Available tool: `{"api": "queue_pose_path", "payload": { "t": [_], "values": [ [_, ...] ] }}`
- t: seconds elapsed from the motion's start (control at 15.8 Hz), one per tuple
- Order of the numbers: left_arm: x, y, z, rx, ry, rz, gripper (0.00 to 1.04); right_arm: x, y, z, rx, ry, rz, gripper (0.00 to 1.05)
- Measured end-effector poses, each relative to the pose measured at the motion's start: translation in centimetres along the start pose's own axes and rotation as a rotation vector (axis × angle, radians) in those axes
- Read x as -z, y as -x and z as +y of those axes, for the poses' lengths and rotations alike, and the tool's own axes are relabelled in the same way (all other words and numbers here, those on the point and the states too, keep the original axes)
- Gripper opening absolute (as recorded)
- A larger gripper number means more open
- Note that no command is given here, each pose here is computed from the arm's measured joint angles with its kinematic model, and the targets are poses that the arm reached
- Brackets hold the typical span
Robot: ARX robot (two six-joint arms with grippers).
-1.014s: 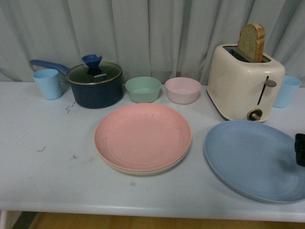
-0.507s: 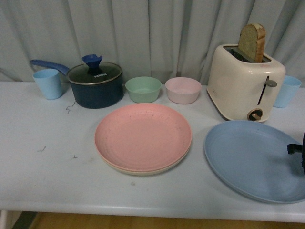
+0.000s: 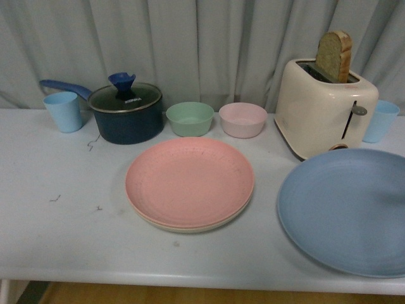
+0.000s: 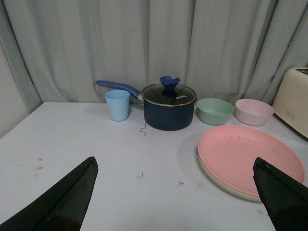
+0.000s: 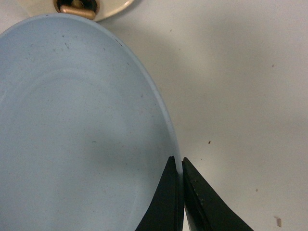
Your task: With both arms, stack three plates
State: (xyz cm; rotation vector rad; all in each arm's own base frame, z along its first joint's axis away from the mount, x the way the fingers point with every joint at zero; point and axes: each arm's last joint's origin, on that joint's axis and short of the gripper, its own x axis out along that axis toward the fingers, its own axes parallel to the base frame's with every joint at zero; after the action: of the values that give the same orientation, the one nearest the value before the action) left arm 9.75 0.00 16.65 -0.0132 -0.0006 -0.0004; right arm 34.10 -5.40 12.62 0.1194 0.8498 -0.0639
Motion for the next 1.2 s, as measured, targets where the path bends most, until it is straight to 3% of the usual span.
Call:
{"api": "queue_pose_path", "payload": {
  "t": [0.13,0.32,0.57,0.95,1.2],
  "values": [
    [0.0,0.0,0.0,0.0,0.0,0.0,0.98,-1.6,2.7,1.1,-0.052,0.023,-0.08,0.03],
    [0.0,0.0,0.0,0.0,0.0,0.0,0.98,-3.3,4.2,5.3,-0.237,0.016,-0.214,0.03],
    [0.0,0.0,0.0,0.0,0.0,0.0,0.98,-4.4,1.0,11.6,-0.388,-0.072,-0.239,0.03],
    [0.0,0.0,0.0,0.0,0.0,0.0,0.98,-3.8,-4.0,17.9,-0.388,-0.194,-0.089,0.03],
    [0.0,0.0,0.0,0.0,0.0,0.0,0.98,-2.5,-5.8,19.3,-0.343,-0.198,-0.002,0.03]
  ]
}}
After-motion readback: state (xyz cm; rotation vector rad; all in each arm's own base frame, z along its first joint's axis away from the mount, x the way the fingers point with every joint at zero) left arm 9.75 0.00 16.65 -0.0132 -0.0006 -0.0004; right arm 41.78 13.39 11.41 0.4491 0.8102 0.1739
